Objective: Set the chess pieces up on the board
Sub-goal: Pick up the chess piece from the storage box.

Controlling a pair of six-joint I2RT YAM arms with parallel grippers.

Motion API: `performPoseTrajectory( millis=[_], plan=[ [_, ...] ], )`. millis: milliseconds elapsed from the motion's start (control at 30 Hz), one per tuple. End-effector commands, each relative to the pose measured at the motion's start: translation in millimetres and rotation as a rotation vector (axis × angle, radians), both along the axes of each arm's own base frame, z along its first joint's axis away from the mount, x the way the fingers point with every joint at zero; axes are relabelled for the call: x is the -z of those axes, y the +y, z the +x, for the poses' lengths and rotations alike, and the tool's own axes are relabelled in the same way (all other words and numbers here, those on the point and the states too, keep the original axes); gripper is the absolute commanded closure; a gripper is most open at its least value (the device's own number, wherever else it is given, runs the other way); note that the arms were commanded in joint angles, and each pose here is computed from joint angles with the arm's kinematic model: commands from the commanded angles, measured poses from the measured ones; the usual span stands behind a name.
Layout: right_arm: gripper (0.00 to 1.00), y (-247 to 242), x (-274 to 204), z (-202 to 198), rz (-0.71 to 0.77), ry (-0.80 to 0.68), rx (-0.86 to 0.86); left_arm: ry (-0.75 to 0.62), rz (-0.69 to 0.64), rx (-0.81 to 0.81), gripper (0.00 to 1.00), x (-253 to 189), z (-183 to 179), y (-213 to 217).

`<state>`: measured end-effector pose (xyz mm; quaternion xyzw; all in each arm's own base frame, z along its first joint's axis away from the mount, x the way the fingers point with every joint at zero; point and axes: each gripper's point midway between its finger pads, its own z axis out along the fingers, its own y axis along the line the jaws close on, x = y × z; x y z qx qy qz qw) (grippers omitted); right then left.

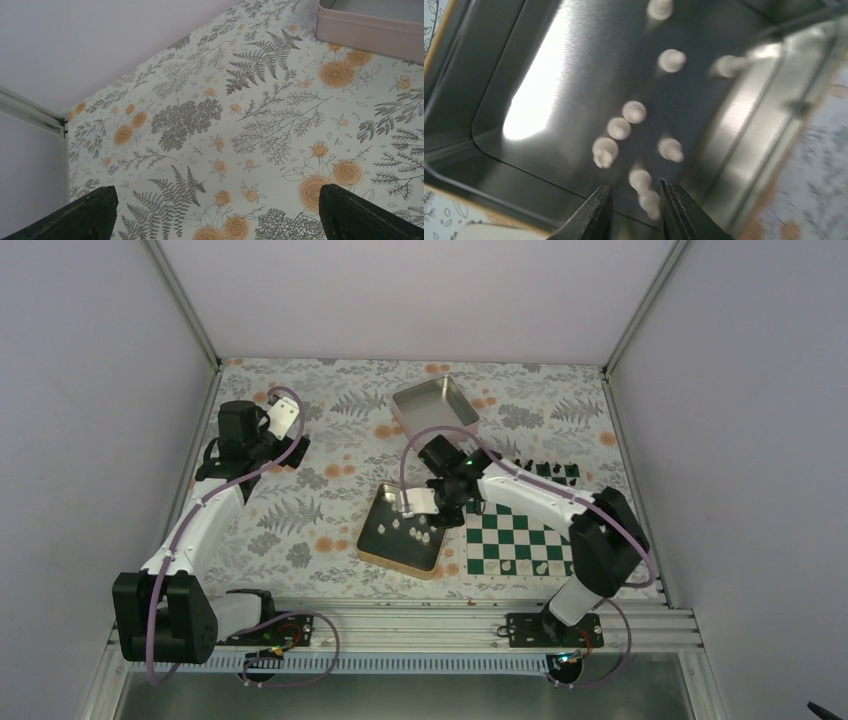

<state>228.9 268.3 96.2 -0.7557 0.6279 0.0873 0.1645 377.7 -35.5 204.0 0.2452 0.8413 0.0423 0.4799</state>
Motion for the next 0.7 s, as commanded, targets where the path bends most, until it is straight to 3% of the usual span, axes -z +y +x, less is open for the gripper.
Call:
performPoseTrajectory(
  millis=[0,400,667],
  plan=[
    [0.74,13,17,-8,-0.041,0.061,-0.026,-0.023,-0.009,0.004,0.0,-7,1,-2],
    [0.78,14,40,-27,-0.107,0.139,-0.062,-0.018,-0.01,0.013,0.0,-4,2,-4],
    [0.77,13,53,-22,-0.141,0.111,-0.058,-0.017,-0.008,0.014,0.0,-3,0,-4]
  ],
)
